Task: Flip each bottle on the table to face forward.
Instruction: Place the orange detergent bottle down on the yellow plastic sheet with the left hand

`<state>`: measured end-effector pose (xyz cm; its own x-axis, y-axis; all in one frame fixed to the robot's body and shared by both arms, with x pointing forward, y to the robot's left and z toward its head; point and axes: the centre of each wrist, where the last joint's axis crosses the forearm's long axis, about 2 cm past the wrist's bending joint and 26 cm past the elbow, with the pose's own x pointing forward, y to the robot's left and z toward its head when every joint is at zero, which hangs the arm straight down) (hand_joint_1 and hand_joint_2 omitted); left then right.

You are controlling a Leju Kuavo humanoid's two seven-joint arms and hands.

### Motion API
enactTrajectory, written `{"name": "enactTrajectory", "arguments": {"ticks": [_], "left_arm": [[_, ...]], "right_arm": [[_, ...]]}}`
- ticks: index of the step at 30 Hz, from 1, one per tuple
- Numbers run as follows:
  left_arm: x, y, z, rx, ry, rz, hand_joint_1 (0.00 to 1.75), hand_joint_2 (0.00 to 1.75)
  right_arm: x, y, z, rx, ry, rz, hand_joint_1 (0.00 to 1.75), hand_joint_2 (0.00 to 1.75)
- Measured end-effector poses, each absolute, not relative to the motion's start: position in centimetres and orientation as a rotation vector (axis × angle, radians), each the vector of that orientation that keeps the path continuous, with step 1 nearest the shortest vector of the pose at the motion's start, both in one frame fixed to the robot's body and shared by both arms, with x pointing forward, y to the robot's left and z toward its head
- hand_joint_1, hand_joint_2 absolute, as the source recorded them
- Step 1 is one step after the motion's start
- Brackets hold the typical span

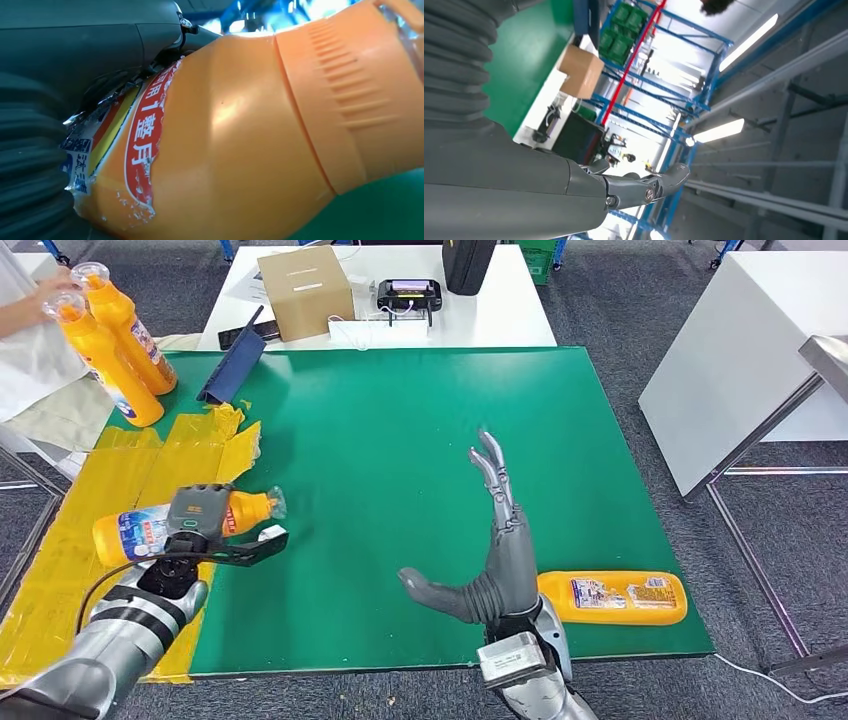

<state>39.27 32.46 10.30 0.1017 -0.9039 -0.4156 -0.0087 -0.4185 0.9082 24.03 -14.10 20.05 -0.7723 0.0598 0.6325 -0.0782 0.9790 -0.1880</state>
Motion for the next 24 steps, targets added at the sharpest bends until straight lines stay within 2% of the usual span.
{"name": "enactTrajectory", "arguments": {"ticks": [4,5,8,9,24], "left_arm": [[39.9,34.7,10.3,1.613,-0.765,-1.465,1.75,1.75],[40.0,35.1,10.4,1.618,-0.738,-1.471,1.46,1.75],[40.2,36.1,10.5,1.623,-0.684,-1.477,0.15,1.75],[40.2,36.3,10.4,1.618,-0.674,-1.478,0.0,1.75],[39.0,38.0,9.3,1.439,-0.843,-1.345,0.0,1.75]], "right_arm": [[24.1,-14.4,20.1,-0.005,-2.445,0.251,0.0,1.75],[24.1,-14.4,20.1,-0.007,-2.446,0.25,0.0,1.75],[24.1,-14.5,20.1,-0.011,-2.447,0.251,0.0,1.75],[24.1,-14.5,20.1,-0.013,-2.447,0.251,0.0,1.75],[24.4,-15.6,19.0,-0.154,-2.338,0.398,0.0,1.75]]}}
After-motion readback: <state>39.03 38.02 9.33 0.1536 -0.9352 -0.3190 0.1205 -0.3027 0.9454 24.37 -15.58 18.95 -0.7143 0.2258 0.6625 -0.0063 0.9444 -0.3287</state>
